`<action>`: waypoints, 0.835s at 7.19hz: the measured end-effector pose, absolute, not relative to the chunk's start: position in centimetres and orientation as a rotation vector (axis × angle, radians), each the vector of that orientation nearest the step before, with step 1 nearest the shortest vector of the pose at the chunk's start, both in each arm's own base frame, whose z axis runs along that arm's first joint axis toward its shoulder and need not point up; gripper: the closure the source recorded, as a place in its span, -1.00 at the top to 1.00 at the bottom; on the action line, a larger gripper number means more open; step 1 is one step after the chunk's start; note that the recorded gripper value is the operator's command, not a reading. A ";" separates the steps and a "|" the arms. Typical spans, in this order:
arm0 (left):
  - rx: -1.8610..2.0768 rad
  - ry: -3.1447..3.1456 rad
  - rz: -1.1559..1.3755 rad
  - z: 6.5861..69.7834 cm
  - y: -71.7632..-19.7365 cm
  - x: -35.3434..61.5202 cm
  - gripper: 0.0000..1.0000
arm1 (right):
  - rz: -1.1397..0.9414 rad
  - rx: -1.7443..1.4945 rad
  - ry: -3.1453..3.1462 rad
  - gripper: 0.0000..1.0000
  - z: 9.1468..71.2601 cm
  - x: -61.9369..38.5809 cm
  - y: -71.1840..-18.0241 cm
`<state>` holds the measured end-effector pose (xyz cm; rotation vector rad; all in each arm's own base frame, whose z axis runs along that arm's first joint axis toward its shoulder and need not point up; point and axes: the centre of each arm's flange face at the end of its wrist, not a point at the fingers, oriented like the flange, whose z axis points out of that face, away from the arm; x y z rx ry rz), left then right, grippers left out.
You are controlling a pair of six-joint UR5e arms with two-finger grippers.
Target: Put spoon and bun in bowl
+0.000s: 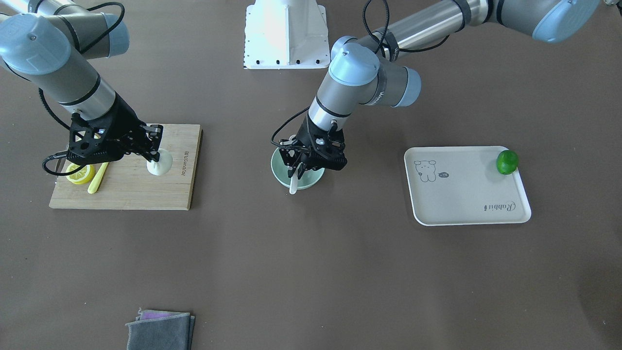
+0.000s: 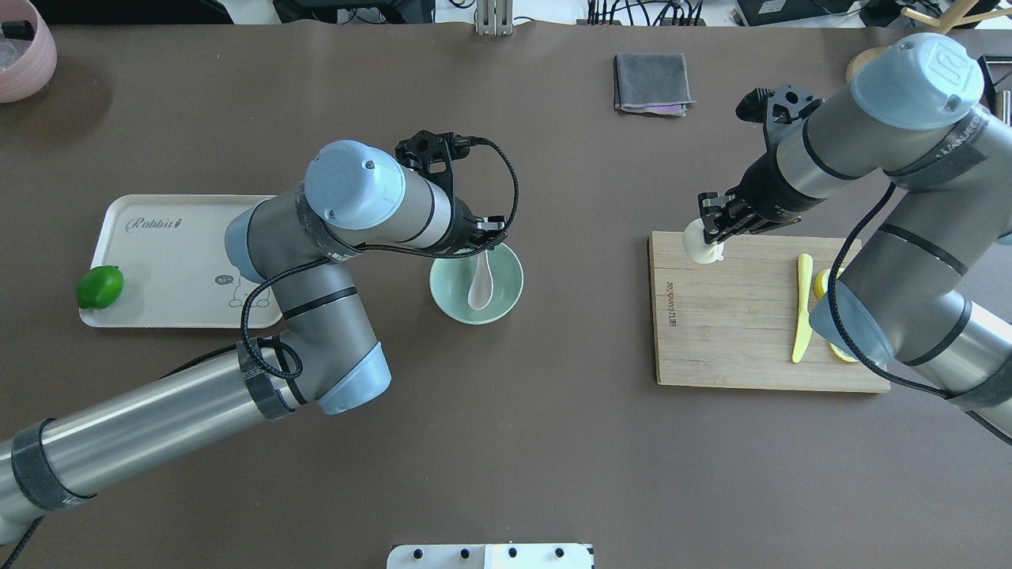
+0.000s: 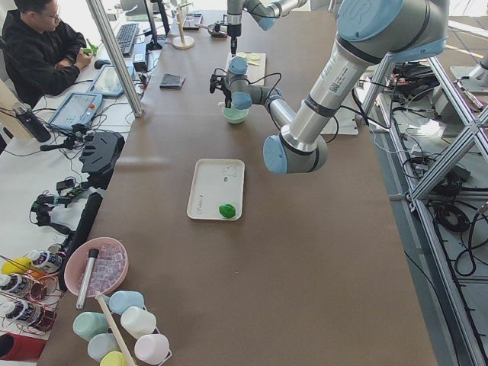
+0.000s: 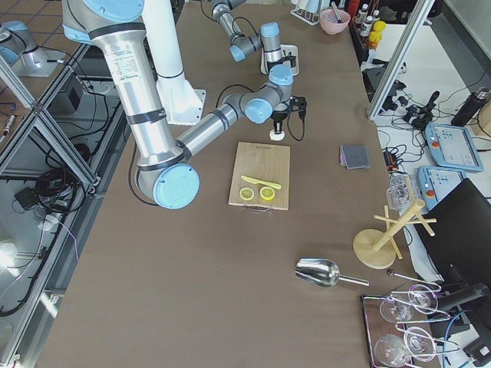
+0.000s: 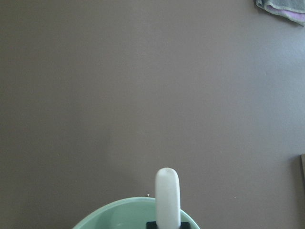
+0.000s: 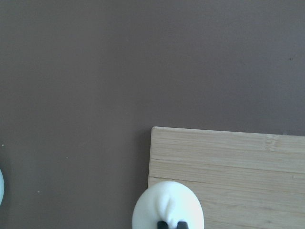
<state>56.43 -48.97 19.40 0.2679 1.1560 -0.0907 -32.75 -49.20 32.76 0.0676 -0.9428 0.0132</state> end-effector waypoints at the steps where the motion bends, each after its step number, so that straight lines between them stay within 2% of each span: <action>1: 0.271 1.152 -0.092 19.7 -49.0 56.4 0.96 | 0.014 0.068 -0.944 -1.00 32.6 -32.8 -49.2; 4: 0.299 1.140 -0.115 20.0 -50.1 55.3 0.96 | 0.055 0.068 -0.975 -1.00 29.7 -33.8 -49.6; 6: 0.345 1.118 -0.139 20.7 -53.6 51.7 0.96 | 0.084 0.071 -1.017 -1.00 25.3 -35.6 -49.6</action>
